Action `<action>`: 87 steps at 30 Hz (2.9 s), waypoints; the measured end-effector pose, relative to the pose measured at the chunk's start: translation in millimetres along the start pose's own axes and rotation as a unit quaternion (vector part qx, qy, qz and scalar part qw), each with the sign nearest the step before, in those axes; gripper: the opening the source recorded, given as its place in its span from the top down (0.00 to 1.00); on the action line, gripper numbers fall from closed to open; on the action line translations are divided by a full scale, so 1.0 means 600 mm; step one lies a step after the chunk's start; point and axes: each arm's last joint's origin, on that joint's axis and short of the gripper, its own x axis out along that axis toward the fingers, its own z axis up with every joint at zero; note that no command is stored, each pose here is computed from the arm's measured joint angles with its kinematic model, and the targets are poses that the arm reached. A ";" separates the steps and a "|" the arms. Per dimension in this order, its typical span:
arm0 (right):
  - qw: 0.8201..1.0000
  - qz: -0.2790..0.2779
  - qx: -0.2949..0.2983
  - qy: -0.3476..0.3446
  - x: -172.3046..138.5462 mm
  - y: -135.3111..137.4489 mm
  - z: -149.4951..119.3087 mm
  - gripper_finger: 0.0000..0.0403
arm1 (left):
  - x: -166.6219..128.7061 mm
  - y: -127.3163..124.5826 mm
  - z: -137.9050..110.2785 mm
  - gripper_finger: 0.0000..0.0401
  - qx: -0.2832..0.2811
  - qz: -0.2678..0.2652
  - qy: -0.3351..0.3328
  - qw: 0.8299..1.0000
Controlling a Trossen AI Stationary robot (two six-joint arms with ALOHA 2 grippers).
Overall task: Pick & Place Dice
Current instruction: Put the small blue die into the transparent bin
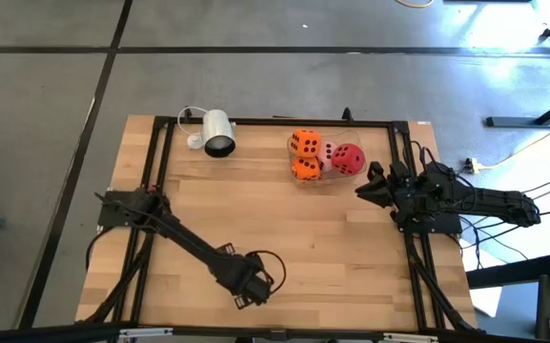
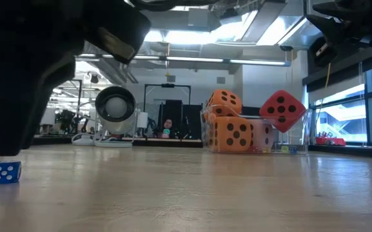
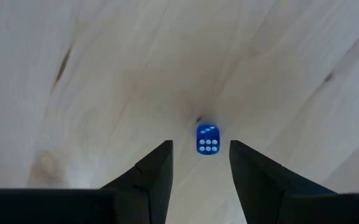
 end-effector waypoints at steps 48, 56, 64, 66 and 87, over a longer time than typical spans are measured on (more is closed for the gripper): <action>1.000 0.000 0.000 0.001 0.000 0.000 0.000 0.82 | 0.035 -0.006 -0.004 0.73 0.011 -0.010 0.001 1.000; 1.000 0.000 0.000 0.001 0.000 0.000 0.000 0.82 | 0.031 -0.006 -0.004 0.91 0.012 -0.013 -0.002 1.000; 1.000 0.000 0.000 0.001 0.000 0.000 0.000 0.82 | -0.006 -0.005 0.005 0.92 0.025 -0.011 -0.115 0.993; 1.000 0.000 0.000 0.001 0.000 0.000 0.000 0.82 | -0.020 -0.003 0.009 0.90 0.033 -0.002 -0.164 0.986; 1.000 -0.001 0.000 0.001 0.000 0.000 0.000 0.82 | -0.094 0.077 0.138 0.89 0.224 0.421 -0.403 0.781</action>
